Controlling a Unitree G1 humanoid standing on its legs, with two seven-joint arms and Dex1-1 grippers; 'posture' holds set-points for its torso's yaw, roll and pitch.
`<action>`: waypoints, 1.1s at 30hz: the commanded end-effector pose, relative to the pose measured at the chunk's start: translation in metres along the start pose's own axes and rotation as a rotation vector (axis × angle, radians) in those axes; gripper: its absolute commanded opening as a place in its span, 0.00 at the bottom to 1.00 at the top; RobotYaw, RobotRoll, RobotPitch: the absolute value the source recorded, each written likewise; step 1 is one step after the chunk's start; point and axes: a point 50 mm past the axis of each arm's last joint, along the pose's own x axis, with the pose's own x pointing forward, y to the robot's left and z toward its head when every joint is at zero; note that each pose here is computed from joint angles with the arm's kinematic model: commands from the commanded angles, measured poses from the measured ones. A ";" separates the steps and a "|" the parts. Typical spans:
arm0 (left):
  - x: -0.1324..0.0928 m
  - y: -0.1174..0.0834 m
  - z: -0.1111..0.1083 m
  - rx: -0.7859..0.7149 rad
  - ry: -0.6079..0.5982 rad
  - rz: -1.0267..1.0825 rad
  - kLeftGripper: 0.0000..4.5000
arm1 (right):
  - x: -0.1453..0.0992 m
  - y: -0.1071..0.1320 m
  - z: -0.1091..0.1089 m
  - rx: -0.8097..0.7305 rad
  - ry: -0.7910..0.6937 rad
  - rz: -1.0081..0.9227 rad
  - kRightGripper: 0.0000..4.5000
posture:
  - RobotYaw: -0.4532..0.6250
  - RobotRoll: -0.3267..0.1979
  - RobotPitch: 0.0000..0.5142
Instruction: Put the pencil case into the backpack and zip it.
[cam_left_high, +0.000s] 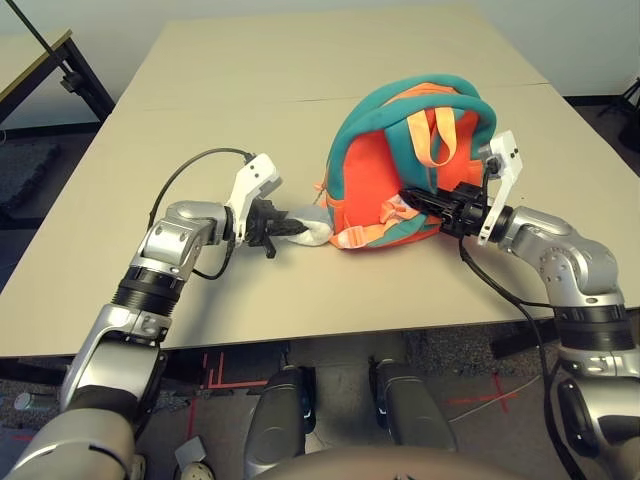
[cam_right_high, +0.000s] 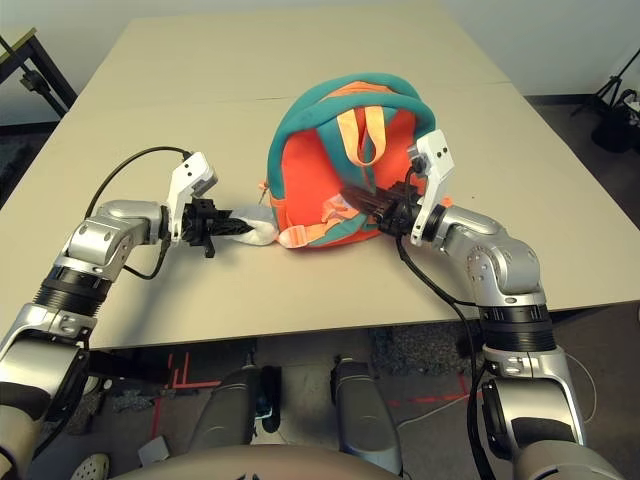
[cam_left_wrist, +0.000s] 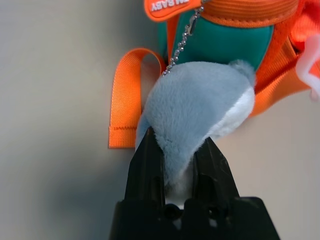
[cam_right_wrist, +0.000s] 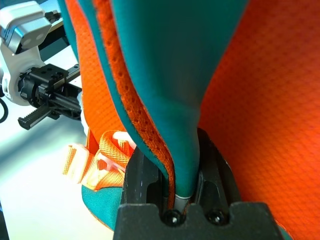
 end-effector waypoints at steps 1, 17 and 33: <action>-0.001 -0.001 0.002 -0.082 -0.067 0.003 0.31 | 0.001 -0.002 -0.008 0.013 0.043 -0.019 0.11 | 0.31 0.62 0.29; -0.008 -0.015 0.022 -0.208 -0.247 -0.026 1.00 | -0.009 -0.006 0.002 -0.012 0.048 -0.080 0.75 | 0.30 0.62 0.32; -0.006 -0.018 0.014 -0.225 -0.225 -0.028 1.00 | -0.075 -0.005 0.037 0.059 0.098 -0.068 0.99 | 0.28 0.62 0.33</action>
